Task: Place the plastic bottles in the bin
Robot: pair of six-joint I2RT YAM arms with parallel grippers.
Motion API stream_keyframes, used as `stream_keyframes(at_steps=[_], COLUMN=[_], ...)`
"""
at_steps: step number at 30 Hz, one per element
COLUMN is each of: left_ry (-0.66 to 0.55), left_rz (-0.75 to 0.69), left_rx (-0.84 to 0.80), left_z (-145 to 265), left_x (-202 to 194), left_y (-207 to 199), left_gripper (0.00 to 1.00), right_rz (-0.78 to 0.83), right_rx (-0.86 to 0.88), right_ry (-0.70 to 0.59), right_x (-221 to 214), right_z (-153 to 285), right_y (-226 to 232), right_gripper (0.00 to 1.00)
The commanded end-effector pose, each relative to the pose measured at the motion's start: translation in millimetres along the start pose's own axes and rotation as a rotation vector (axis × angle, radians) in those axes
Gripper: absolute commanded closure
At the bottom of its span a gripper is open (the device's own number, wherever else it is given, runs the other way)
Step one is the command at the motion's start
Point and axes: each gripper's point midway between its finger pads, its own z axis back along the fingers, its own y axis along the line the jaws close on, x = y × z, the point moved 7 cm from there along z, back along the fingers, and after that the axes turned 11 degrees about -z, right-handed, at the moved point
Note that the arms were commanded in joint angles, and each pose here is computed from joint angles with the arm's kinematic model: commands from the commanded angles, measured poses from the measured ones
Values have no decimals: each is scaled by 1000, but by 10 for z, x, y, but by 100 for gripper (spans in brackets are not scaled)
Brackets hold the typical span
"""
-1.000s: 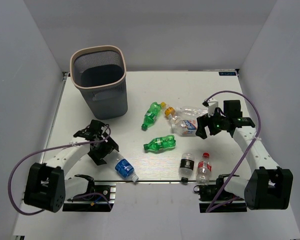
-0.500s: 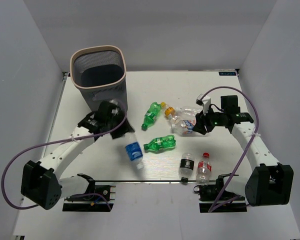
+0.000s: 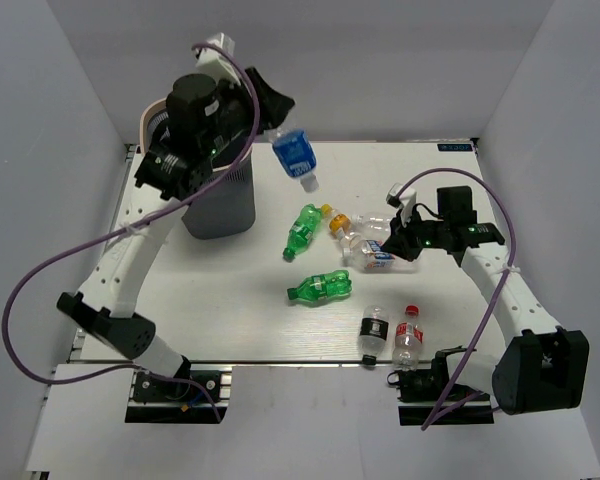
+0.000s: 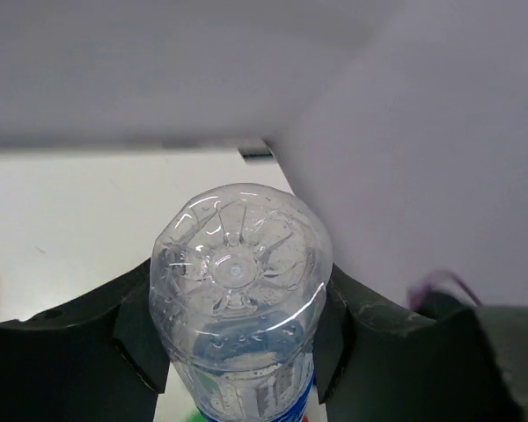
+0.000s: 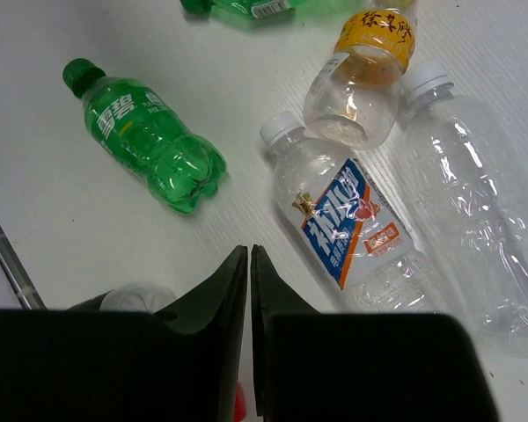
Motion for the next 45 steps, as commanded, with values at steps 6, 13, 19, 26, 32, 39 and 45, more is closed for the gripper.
stream_keyframes(at_steps=[6, 13, 19, 26, 32, 39, 45], left_ry=[-291, -298, -163, -69, 43, 365, 608], left_rz=[-103, -197, -244, -353, -342, -300, -291], left_rx=[630, 951, 1045, 857, 244, -204, -188], left_z=[162, 493, 458, 322, 318, 341, 435], left_x=[859, 927, 659, 708, 265, -894, -1874], left_y=[640, 1074, 1348, 1176, 584, 99, 158], left_gripper=[100, 94, 40, 10, 1, 1, 1], right_rz=[53, 57, 96, 332, 574, 607, 630], right_rx=[-36, -70, -98, -52, -15, 43, 17], right_ry=[-51, -63, -76, 24, 130, 218, 269], right_x=[95, 80, 166, 137, -45, -121, -273], right_z=[83, 62, 4, -95, -212, -458, -635], right_y=[57, 23, -69, -274, -444, -658, -769], right_gripper=[90, 80, 46, 31, 23, 17, 17])
